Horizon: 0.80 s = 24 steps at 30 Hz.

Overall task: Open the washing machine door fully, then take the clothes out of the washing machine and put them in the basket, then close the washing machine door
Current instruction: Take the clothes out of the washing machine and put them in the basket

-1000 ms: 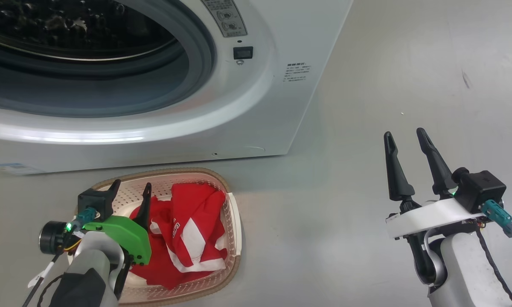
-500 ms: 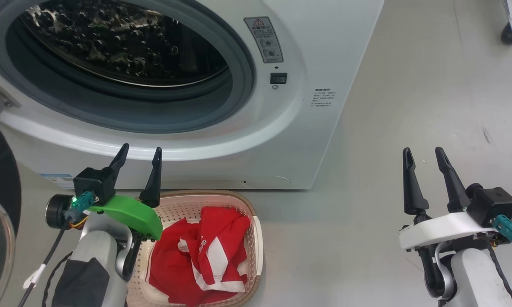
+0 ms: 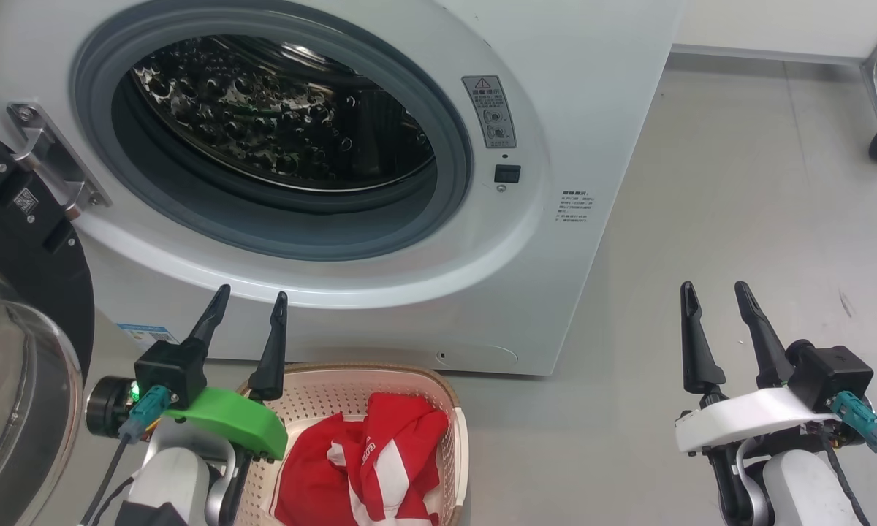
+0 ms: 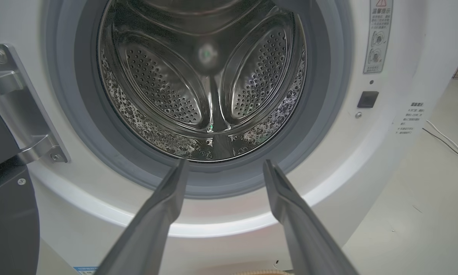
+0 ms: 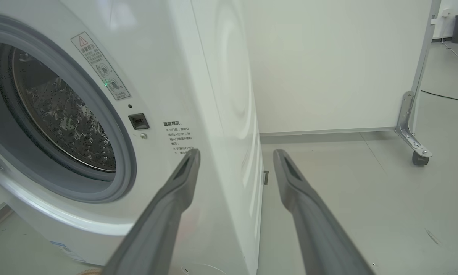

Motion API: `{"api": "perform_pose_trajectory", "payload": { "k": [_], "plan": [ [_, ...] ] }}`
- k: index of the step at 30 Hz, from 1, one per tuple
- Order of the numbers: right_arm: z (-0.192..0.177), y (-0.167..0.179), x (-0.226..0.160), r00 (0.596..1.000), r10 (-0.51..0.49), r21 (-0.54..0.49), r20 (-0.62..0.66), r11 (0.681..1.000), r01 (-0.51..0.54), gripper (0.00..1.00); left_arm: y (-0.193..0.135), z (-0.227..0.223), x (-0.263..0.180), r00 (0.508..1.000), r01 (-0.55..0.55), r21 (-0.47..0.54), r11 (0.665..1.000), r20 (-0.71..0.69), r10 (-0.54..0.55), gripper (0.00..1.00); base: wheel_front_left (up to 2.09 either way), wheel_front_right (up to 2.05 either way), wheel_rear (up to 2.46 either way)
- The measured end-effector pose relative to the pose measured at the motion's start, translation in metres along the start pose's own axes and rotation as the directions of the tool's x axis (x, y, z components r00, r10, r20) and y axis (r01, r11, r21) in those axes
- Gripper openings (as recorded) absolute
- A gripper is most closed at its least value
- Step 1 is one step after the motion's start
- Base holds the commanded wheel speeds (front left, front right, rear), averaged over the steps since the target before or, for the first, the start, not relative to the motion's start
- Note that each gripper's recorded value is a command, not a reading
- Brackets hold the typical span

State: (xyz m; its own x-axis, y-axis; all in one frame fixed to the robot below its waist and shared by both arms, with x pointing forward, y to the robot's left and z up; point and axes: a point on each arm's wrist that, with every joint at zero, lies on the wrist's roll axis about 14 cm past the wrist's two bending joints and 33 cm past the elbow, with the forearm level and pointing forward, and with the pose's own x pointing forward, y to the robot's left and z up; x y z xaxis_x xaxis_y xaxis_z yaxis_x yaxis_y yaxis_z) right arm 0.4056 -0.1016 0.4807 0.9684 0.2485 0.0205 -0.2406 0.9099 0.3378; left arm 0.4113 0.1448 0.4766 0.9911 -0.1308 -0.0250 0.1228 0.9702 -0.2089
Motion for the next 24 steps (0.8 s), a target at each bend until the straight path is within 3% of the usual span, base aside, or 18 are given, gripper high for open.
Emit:
{"api": "perform_pose_trajectory", "payload": {
  "k": [24],
  "plan": [
    [0.017, 0.004, -0.016, 0.999, -0.005, -0.003, 0.050, 1.000, 0.005, 1.00, -0.012, 0.020, -0.030, 0.997, -0.008, -0.041, 0.999, 0.083, 0.011, 1.00, 0.00, 0.00, 0.00]
  ]
}}
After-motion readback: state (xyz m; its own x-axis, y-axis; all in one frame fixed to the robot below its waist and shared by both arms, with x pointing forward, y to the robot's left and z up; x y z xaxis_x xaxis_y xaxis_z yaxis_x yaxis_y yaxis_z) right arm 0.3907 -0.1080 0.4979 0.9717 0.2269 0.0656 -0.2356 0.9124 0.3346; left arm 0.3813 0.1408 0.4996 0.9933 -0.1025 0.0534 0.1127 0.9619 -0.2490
